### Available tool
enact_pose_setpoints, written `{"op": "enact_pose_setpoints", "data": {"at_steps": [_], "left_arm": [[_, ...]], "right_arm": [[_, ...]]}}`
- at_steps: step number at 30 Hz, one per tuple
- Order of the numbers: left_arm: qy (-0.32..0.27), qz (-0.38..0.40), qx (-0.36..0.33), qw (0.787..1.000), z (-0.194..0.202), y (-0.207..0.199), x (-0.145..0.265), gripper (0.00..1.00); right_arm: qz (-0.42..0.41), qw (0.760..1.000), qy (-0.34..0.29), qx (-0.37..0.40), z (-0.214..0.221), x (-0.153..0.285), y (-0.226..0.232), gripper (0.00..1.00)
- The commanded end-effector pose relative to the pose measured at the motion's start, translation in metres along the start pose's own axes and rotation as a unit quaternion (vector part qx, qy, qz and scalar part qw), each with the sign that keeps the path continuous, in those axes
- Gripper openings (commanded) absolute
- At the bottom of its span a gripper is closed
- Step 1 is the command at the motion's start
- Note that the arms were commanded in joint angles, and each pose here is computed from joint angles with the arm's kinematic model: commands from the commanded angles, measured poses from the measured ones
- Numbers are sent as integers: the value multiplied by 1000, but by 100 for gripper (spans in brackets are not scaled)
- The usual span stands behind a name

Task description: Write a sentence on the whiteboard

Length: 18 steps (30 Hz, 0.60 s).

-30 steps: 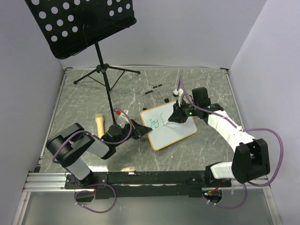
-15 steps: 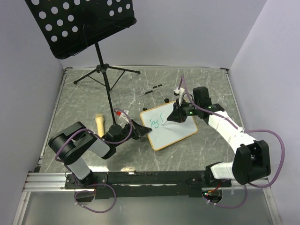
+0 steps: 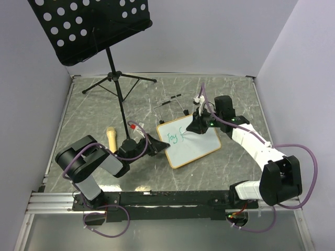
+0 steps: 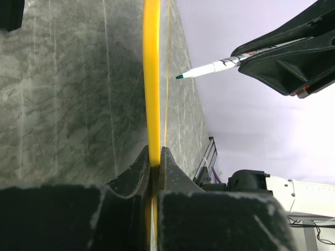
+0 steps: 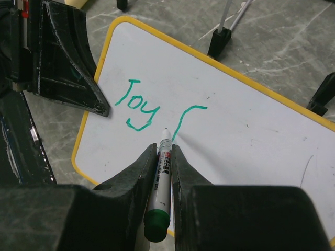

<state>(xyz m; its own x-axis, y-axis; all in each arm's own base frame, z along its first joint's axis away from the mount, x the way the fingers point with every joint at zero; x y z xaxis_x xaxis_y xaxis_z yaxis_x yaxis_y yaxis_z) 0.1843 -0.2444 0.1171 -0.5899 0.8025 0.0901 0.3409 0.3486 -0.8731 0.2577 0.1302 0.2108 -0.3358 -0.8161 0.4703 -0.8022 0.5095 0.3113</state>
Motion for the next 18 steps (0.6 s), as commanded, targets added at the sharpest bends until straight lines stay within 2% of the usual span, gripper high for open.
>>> {"op": "enact_pose_setpoints", "data": {"at_steps": [1, 18], "left_arm": [[-82, 187, -47, 978, -28, -57, 1, 1], [-82, 190, -47, 977, -28, -58, 2, 1]], "right_arm": [[3, 999, -23, 28, -18, -4, 1, 0], [16, 1000, 2, 19, -12, -15, -3, 0]]}}
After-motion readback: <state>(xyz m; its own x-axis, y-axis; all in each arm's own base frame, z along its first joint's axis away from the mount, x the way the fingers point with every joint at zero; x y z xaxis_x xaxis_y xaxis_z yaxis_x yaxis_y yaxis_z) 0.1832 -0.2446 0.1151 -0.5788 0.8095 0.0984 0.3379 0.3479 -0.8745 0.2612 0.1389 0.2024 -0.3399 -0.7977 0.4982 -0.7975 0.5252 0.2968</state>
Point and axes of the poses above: each gripper's point midway between its finger pads, its own x axis back along the fingers, its own y axis along the line the jaws close on, z = x × y, the point moved 9 cm from there along x, back along the fingers, and after that the axes turned 4 degrees about -x, right-handed, at the moved point
